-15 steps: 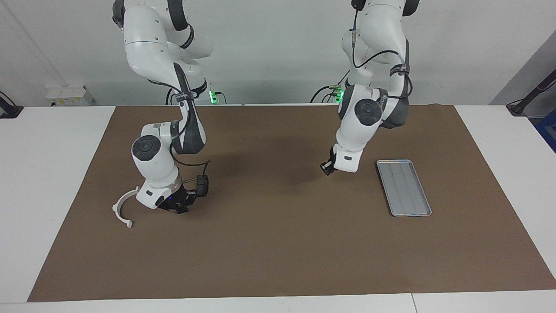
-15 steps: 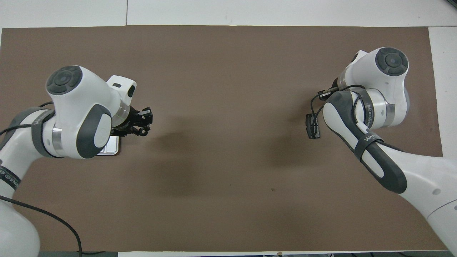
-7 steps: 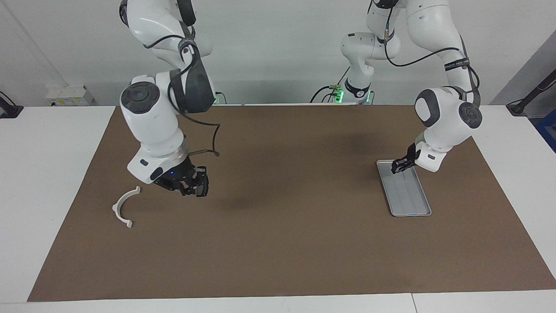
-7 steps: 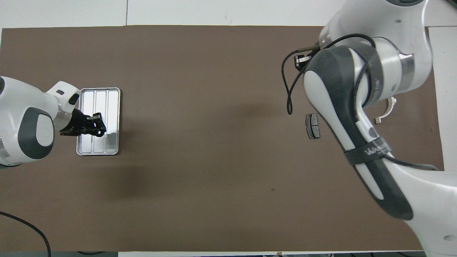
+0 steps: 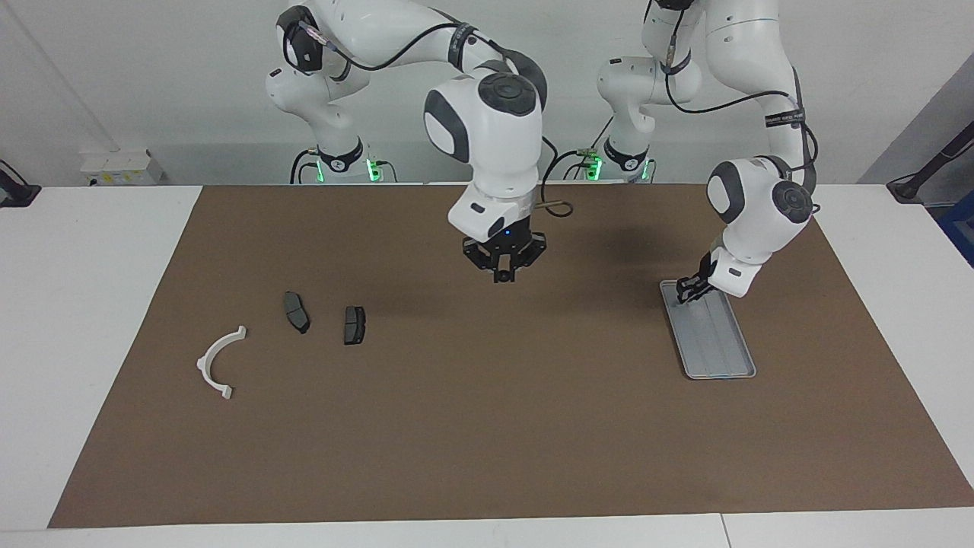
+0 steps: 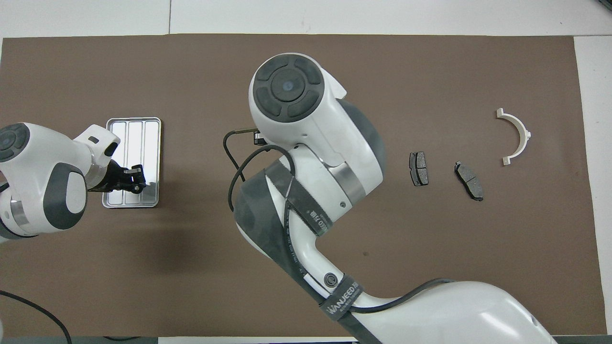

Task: Pick bearing gear from pile to tray
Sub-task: 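Grasp the second black ring with the right gripper and move it to center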

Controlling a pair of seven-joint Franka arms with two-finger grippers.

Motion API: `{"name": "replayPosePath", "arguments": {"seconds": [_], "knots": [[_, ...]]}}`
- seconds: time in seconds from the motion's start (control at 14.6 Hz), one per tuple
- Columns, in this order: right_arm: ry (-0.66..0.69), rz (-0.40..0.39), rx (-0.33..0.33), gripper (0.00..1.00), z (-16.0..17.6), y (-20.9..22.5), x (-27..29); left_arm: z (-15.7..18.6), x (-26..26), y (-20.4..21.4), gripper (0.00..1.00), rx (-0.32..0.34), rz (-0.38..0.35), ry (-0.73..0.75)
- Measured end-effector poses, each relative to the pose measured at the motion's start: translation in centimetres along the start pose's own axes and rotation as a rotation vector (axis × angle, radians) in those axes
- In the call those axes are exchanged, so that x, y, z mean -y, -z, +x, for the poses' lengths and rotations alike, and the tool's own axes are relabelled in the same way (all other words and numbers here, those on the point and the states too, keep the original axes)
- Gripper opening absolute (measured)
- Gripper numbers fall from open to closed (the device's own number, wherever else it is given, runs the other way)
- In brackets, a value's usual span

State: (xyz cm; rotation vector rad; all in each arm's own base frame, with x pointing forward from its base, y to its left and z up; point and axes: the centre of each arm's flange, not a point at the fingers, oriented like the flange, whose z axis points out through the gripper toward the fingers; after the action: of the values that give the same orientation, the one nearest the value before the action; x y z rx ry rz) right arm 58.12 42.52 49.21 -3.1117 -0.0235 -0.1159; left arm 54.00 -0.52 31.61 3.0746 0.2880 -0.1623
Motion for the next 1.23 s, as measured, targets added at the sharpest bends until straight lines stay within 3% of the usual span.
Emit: {"name": "replayPosePath", "arguments": {"seconds": [0.41,1.03,1.23], "knots": [[0.01,0.018,-0.017,0.24,-0.5,-11.0,0.7,-0.1,0.1,-0.3,0.35,-0.023,0.003,-0.003],[0.022,0.044,-0.037,0.24,-3.4,-19.8,-0.6,-0.5,0.4,-1.4,0.35,-0.049,0.002,0.0],[0.022,0.045,-0.037,0.24,-3.7,-20.1,-0.8,-0.7,0.5,-1.7,0.35,-0.052,0.003,0.0]]}}
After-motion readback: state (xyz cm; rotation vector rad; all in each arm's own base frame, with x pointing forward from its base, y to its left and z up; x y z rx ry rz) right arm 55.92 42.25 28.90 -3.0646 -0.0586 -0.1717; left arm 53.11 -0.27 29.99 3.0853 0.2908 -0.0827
